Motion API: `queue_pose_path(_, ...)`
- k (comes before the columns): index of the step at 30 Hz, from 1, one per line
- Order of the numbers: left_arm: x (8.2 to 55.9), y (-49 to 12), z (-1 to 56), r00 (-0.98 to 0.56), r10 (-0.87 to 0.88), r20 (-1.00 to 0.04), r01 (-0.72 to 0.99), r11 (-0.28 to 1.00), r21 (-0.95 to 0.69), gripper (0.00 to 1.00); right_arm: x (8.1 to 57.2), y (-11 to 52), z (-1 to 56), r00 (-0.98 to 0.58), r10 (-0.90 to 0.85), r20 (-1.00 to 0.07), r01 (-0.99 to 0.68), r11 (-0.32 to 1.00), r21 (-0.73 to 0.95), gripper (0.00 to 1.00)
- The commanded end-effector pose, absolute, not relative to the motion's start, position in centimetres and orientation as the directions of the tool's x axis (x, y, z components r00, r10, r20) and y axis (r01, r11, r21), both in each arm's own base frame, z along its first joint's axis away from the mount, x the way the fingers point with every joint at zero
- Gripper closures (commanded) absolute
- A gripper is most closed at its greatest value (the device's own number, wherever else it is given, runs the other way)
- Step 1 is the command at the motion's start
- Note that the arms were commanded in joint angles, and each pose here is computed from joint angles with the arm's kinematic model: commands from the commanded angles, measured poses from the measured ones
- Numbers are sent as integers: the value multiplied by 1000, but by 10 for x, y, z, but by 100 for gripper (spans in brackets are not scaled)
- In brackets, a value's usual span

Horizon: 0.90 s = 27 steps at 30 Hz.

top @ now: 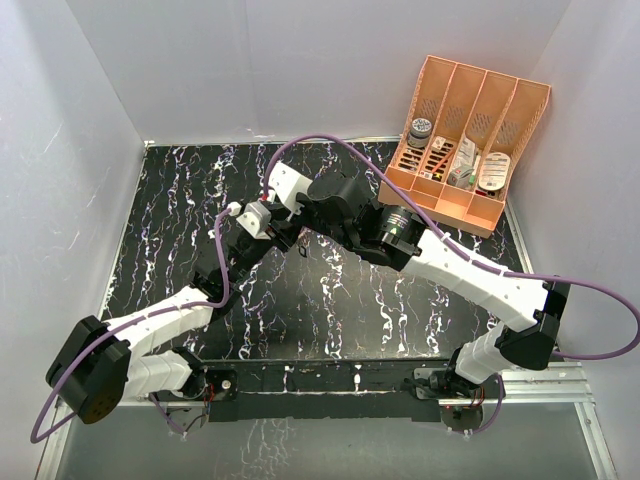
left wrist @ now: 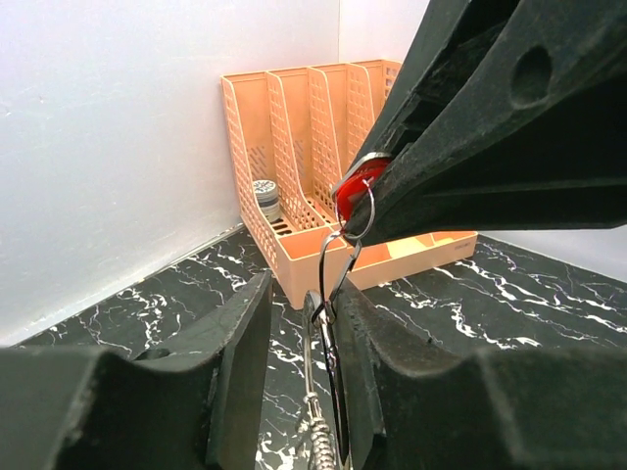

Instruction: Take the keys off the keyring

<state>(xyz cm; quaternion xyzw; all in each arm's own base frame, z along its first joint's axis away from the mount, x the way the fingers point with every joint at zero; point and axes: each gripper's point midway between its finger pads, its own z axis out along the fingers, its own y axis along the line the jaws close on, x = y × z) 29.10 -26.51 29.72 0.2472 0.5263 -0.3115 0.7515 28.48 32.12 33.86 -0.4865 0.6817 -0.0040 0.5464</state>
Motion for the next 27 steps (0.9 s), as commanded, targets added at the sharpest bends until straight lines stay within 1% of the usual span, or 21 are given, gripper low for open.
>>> queue_pose_path(1,284,-261,325,330,-266,-906,724,687,62,67,287,328,373,124,-587,-800,-625,580,-522,100)
queue_pose_path(3,284,-262,326,332,-271,-904,728,683,62,64,286,328,373,124,-586,-800,-627,579,-522,100)
queue_pose_path(5,285,-264,326,329,-271,-904,731,679,62,62,286,328,373,124,-586,-801,-627,579,-521,100)
queue_pose_path(7,286,-264,328,330,-272,-904,731,679,63,62,286,327,374,126,-583,-802,-626,580,-520,100)
queue_pose_path(9,286,-266,329,330,-273,-903,735,676,65,64,286,327,375,128,-581,-804,-625,582,-520,100)
queue_pose_path(13,286,-267,327,328,-270,-905,738,672,67,71,286,327,375,130,-578,-805,-625,583,-519,100)
queue_pose_path(15,286,-267,326,325,-271,-906,737,673,63,77,286,327,374,129,-579,-805,-626,582,-519,100)
queue_pose_path(17,287,-266,327,327,-271,-906,734,676,63,86,286,327,373,129,-579,-805,-625,583,-519,100)
queue_pose_path(21,286,-263,328,335,-271,-902,724,687,62,98,286,328,372,129,-579,-805,-626,582,-519,100)
queue_pose_path(23,284,-258,336,360,-286,-888,715,695,66,100,286,328,372,129,-579,-805,-626,582,-519,100)
queue_pose_path(27,282,-255,340,374,-300,-878,710,701,63,100,286,327,371,127,-581,-804,-625,583,-519,100)
